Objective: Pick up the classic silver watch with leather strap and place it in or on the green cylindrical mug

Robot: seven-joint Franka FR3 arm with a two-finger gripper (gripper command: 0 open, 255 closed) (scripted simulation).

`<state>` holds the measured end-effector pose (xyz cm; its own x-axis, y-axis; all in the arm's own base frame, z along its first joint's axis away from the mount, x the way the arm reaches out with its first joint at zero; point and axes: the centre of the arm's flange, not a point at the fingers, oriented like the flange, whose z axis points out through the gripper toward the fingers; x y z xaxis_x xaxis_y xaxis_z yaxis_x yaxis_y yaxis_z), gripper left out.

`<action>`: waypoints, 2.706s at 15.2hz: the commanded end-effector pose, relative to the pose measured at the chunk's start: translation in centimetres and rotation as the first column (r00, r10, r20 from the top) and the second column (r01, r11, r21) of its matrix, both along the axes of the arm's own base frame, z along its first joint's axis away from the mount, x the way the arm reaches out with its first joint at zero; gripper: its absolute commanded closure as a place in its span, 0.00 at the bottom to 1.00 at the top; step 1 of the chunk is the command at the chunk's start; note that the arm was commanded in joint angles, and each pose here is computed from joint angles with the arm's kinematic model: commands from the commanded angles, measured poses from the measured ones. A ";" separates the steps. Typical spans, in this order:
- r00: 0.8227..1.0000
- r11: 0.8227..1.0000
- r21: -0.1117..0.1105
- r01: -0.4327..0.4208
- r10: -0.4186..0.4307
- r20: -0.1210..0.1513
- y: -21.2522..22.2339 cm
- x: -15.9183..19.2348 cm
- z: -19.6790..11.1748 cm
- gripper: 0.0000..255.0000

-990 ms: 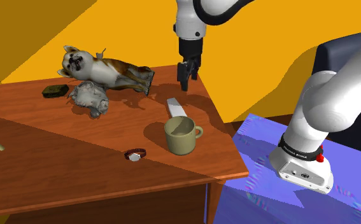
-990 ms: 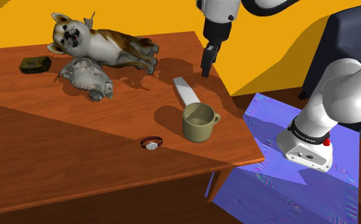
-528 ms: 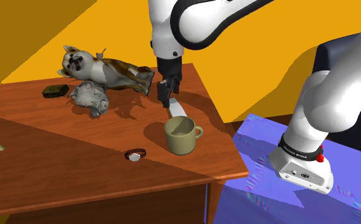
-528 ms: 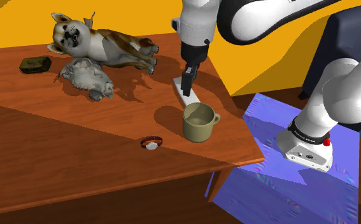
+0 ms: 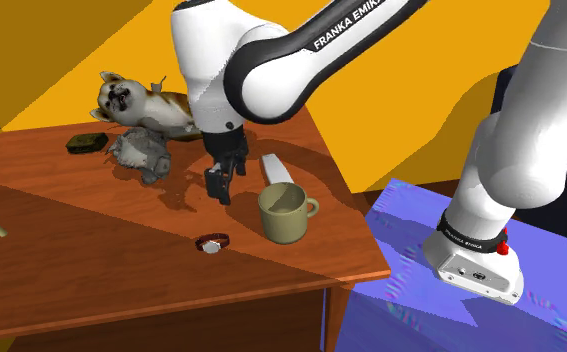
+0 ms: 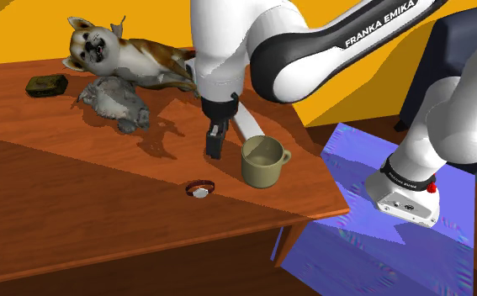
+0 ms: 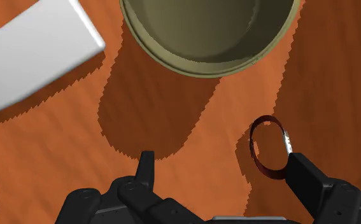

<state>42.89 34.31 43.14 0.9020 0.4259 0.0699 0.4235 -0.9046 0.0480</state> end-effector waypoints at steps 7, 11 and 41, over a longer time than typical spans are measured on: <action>0.994 0.993 -0.033 -0.110 0.111 0.022 10.0 0.8 -4.1 0.00; 0.991 0.991 -0.040 -0.131 0.132 0.025 11.9 1.0 -6.0 0.00; 0.991 0.991 -0.040 -0.131 0.132 0.025 11.8 1.3 -5.3 1.00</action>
